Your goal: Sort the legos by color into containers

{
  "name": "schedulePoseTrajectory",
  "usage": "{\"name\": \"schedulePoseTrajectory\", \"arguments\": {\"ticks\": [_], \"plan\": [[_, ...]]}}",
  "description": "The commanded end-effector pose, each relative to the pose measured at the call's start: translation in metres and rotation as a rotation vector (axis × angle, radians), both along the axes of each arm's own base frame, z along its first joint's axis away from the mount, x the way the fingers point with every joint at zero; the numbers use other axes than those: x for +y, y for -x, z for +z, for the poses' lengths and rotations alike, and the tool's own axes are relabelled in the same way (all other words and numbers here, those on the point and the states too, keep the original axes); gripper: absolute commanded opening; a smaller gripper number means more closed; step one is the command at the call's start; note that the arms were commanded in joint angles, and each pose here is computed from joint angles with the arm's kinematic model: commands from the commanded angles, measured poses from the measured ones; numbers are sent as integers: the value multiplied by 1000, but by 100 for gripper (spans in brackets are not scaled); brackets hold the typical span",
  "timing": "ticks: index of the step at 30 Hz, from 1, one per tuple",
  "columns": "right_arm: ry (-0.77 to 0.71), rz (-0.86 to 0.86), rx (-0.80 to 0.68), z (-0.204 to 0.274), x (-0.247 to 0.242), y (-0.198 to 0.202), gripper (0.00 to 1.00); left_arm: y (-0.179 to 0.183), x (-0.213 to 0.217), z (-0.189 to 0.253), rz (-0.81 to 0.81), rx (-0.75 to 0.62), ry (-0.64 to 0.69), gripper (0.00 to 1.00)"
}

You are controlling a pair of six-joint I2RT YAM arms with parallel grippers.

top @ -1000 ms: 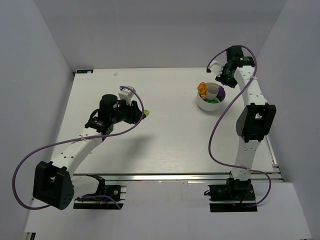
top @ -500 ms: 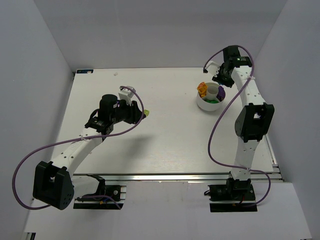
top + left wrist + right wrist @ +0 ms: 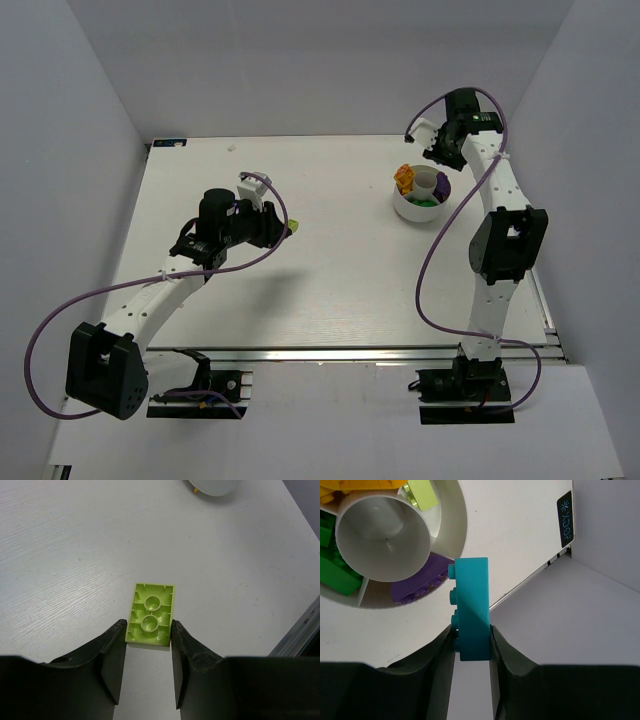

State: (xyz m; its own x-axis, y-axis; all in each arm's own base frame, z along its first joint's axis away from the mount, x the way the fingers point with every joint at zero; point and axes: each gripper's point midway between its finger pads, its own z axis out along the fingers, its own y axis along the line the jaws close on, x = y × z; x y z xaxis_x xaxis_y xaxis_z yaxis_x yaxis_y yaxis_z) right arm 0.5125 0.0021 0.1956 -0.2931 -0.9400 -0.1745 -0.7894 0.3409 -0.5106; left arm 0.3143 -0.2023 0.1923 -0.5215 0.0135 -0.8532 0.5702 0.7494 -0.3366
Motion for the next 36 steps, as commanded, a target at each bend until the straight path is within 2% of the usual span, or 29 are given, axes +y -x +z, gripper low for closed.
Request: {"name": "schedulePoseTrajectory", "arguments": {"ticks": [1, 14, 36], "plan": [[59, 103, -53, 17, 2, -15, 0, 3, 1, 5, -3, -26, -3, 0], [29, 123, -112, 31, 11, -25, 0, 3, 2, 6, -1, -29, -3, 0], [16, 137, -98, 29, 15, -21, 0, 4, 1, 9, -9, -40, 0, 0]]}}
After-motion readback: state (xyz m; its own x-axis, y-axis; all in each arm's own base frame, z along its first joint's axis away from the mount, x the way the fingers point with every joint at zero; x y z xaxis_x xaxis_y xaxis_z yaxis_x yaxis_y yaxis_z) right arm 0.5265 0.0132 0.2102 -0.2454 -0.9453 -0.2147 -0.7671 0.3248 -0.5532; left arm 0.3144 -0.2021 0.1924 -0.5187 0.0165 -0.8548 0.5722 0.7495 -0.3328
